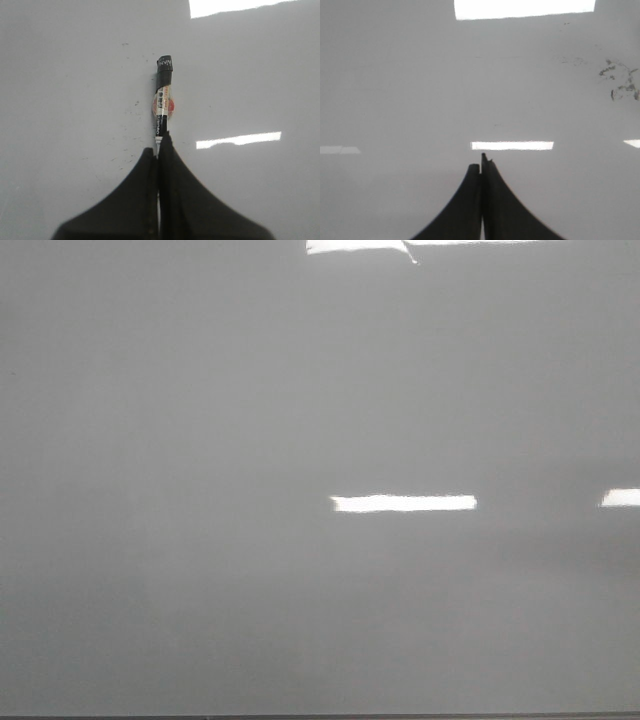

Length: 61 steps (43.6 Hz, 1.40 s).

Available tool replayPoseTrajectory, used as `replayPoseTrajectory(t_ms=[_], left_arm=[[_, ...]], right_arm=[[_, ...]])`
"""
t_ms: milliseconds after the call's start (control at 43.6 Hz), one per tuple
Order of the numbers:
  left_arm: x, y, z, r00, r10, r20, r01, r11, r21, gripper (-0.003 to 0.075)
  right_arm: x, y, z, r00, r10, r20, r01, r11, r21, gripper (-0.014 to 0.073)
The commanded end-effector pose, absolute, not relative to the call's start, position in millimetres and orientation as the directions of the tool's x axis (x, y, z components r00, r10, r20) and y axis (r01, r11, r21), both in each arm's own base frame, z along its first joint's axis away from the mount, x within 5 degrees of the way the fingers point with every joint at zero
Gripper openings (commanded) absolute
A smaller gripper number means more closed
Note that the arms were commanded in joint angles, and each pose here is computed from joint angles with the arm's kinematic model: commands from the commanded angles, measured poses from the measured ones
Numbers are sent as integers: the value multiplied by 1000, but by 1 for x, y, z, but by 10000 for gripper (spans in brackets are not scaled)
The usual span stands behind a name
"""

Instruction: Write number 6 on whiteboard

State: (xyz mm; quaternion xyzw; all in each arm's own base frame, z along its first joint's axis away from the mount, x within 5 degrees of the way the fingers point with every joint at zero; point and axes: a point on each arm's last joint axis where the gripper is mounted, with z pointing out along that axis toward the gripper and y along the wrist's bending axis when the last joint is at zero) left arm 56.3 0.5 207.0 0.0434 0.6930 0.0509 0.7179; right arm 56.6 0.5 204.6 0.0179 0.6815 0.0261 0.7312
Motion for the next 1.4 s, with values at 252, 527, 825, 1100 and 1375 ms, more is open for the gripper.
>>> replayPoseTrajectory(t_ms=[252, 527, 825, 1100, 1375], left_arm=[[54, 0, 217, 156, 122, -980, -24, 993, 119, -20], [47, 1, 248, 343, 31, -939, -28, 999, 23, -20], [21, 0, 324, 442, 43, -896, -26, 999, 35, -20], [20, -1, 385, 305, 47, -951, -10, 999, 47, -20], [60, -1, 382, 11, 48, -999, 13, 999, 48, -20]], right_arm=[[53, 0, 218, 212, 45, -976, -10, 999, 44, -68], [49, 0, 238, 261, 46, -964, -15, 999, 43, -68], [29, 0, 309, 313, 46, -949, -24, 999, 41, -68], [34, 1, 372, 204, 44, -978, -26, 999, 40, -68], [80, 2, 378, -120, 39, -992, -20, 999, 41, -68]])
